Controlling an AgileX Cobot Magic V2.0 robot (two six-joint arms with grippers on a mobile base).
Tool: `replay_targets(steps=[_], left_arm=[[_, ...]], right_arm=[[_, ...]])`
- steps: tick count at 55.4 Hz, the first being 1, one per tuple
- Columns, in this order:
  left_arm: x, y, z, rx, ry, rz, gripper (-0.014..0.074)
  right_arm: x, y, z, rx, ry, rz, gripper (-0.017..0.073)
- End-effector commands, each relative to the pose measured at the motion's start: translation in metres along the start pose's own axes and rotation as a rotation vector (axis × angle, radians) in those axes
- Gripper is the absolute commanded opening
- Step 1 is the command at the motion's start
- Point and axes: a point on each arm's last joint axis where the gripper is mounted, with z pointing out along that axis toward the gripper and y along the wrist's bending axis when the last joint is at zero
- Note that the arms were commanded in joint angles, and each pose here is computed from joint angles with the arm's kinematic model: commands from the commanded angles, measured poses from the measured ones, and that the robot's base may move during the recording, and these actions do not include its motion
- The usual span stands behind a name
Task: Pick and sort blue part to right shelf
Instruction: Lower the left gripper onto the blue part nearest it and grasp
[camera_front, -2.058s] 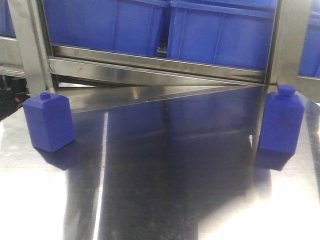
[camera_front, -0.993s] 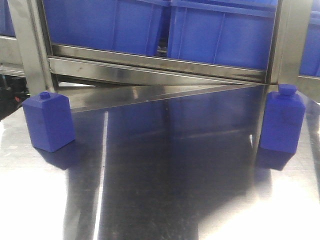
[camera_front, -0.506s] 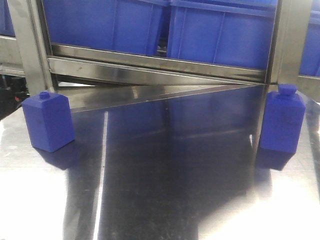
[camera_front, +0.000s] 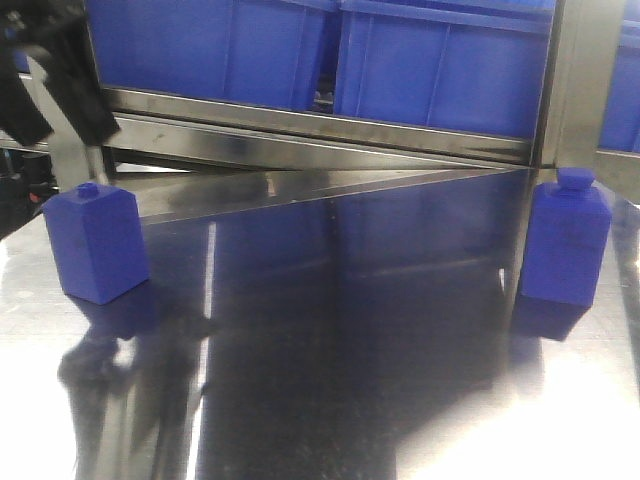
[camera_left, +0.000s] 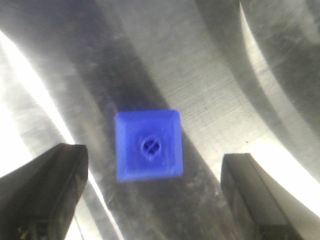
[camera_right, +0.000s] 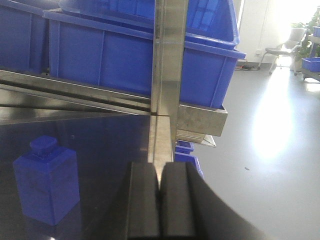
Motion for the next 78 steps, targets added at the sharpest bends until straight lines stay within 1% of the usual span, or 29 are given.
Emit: replay_targets(steps=[1, 5, 9, 22, 38, 42, 57, 61, 72, 78], left_arm=[[-0.009, -0.004, -0.01, -0.009, -0.056, -0.018, 0.0589], [-0.01, -0.002, -0.002, -0.006, -0.039, -0.033, 0.0589], [-0.011, -0.001, 0.004, -0.001, -0.024, -0.033, 0.0589], [-0.012, 0.006, 0.029, 0.007, 0.035, -0.051, 0.0589], [-0.011, 0.006, 0.051, 0.024, 0.116, -0.044, 0.0582], [-0.01, 0.006, 0.051, 0.026, 0.126, -0.044, 0.0554], [-0.01, 0.006, 0.051, 0.022, 0.129, -0.041, 0.036], [-0.01, 0.006, 0.051, 0.022, 0.129, -0.041, 0.0328], [-0.008, 0.006, 0.05, 0.027, 0.142, -0.041, 0.0322], [-0.008, 0.004, 0.044, 0.028, 0.136, -0.038, 0.0322]], right_arm=[[-0.012, 0.0, -0.002, 0.004, -0.112, -0.007, 0.0064], [-0.012, 0.0, -0.002, 0.004, -0.112, -0.007, 0.0064], [-0.012, 0.0, -0.002, 0.004, -0.112, -0.007, 0.0064], [-0.012, 0.0, -0.002, 0.004, -0.112, -0.007, 0.0064], [-0.012, 0.0, -0.002, 0.004, -0.112, -0.007, 0.0064], [-0.012, 0.0, -0.002, 0.004, -0.112, -0.007, 0.0064], [-0.016, 0.0, -0.002, 0.005, -0.157, -0.007, 0.0064], [-0.016, 0.0, -0.002, 0.005, -0.157, -0.007, 0.0064], [-0.015, 0.0, -0.002, 0.005, -0.15, -0.007, 0.0064], [-0.015, 0.0, -0.002, 0.005, -0.148, -0.007, 0.0064]])
